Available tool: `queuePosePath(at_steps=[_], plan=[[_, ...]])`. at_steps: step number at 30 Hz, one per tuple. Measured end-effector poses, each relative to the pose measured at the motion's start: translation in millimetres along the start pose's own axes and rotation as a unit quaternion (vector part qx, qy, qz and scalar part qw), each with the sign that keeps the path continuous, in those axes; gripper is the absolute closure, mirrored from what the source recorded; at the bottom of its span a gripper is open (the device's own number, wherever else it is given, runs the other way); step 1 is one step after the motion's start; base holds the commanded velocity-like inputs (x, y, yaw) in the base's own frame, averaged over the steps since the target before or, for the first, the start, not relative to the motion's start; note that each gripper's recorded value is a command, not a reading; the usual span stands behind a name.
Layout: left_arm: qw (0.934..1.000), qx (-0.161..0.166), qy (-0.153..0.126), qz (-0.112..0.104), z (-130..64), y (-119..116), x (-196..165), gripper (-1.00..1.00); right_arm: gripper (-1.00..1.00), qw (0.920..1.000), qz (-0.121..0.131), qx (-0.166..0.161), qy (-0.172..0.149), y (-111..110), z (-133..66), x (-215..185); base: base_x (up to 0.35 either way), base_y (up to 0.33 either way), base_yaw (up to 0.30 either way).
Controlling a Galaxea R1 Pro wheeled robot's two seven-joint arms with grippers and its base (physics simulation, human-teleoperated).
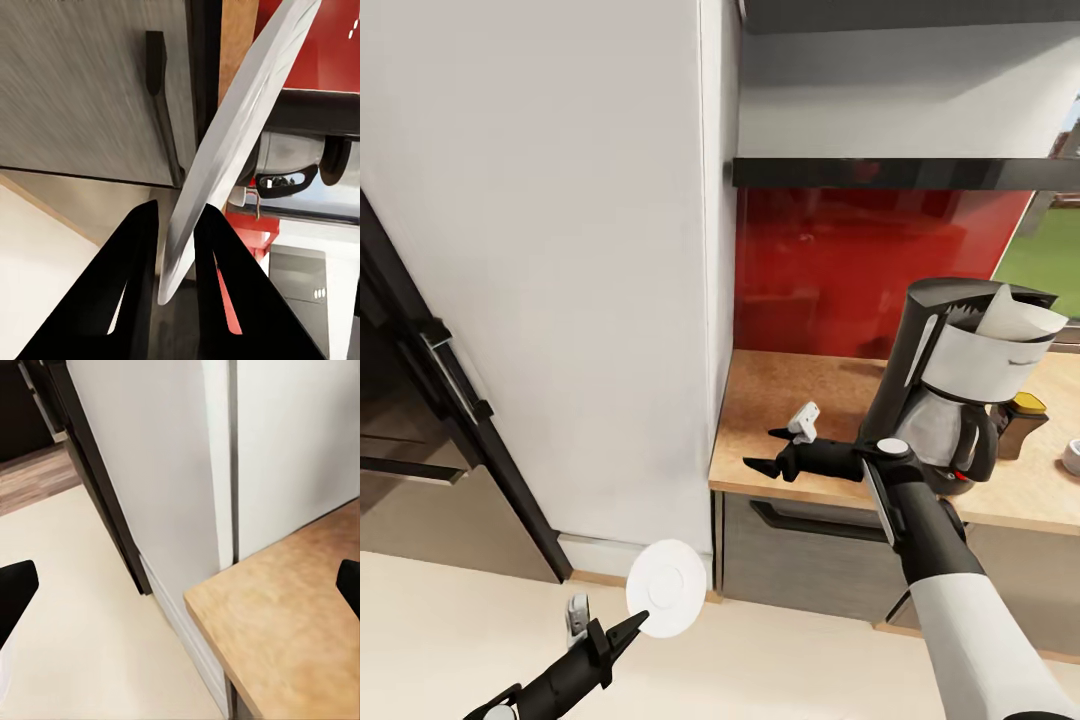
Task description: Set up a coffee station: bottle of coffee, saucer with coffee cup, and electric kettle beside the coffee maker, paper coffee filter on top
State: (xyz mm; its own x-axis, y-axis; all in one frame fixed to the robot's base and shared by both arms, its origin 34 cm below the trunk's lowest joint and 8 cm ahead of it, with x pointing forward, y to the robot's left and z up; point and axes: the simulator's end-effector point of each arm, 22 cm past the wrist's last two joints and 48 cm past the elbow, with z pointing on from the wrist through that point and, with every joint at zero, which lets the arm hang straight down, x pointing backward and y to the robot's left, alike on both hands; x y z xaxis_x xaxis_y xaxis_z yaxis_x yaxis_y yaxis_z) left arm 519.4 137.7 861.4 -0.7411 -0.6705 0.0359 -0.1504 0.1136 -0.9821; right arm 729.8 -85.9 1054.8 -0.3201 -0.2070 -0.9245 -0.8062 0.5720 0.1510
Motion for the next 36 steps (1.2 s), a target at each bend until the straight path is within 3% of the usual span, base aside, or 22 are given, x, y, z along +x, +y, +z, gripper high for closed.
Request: queuePosePath(at_steps=[18, 36], plan=[[1.0, -0.005, 0.004, 0.001, 1.0, 3, 4, 1.0, -1.0, 0.9999, 0.013, -0.008, 0.005, 10, 6.2, 13, -0.043, 0.024, -0.033], [1.0, -0.006, 0.002, 0.007, 0.3, 1, -1, 1.0, -1.0, 1.0, -0.006, -0.002, 0.0, 8, 1.2, 13, -0.032, 0.022, -0.08]])
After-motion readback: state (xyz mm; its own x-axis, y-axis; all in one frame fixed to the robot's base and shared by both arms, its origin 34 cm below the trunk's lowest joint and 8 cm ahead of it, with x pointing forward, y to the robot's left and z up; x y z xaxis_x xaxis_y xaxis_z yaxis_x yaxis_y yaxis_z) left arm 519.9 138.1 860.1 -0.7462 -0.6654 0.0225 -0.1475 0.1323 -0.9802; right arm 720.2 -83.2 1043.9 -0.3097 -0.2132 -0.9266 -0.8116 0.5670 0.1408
